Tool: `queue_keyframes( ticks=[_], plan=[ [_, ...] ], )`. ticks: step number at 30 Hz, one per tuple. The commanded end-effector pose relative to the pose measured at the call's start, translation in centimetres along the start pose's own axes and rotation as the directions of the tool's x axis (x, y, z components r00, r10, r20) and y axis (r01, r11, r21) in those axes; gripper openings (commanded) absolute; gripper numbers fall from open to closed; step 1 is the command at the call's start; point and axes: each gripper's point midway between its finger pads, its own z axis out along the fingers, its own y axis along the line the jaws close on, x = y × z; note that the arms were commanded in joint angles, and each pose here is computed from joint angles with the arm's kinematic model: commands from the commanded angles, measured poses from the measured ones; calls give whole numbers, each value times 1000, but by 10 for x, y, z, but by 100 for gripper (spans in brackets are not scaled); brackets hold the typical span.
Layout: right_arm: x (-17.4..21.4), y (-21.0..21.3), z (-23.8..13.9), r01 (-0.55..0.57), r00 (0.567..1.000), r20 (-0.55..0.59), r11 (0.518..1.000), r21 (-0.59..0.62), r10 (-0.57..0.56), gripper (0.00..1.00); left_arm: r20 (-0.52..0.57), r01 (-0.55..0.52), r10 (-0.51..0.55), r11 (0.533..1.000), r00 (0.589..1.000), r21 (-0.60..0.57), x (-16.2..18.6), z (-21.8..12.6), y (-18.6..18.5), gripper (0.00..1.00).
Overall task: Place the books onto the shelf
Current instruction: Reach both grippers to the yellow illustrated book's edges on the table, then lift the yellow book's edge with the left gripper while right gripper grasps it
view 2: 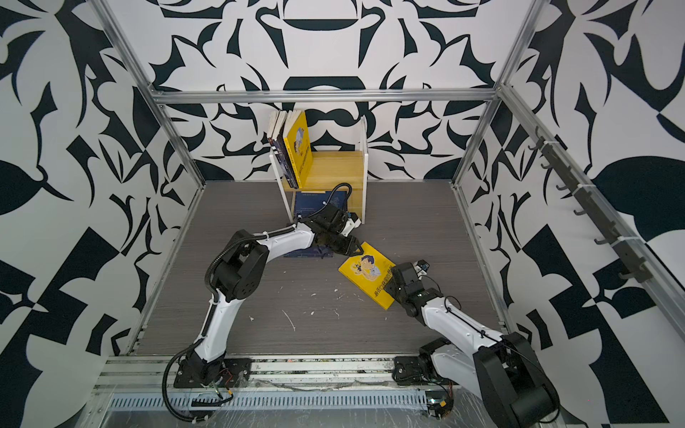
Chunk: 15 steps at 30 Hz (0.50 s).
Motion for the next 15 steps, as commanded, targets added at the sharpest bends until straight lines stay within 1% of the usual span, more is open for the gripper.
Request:
queue_keyframes(
  ticks=[1,2,5,8,11,13,15],
  plan=[
    [3,11,-1,58,997,-47,998,-32,-59,56,-18,9,-7,995,1000,96,6,-11,-37,29],
    [3,13,0,74,996,-49,997,-34,-76,56,-19,13,-11,995,1000,97,7,-11,-37,26],
    [3,15,1,113,992,-60,993,-27,-115,56,-18,24,-22,995,1000,100,7,-10,-38,22],
    [2,16,1,130,989,-64,991,-22,-131,56,-11,27,-26,994,1000,102,5,-13,-41,20],
    [-1,18,-2,149,987,-59,989,-18,-150,56,0,27,-27,994,1000,104,3,-21,-46,14],
    [-5,19,-6,180,982,-50,984,-8,-180,56,14,21,-22,995,1000,95,1,-27,-48,10],
    [-10,22,-15,243,969,-41,970,-10,-243,57,33,17,-20,997,999,72,-1,-35,-49,5]
  ],
)
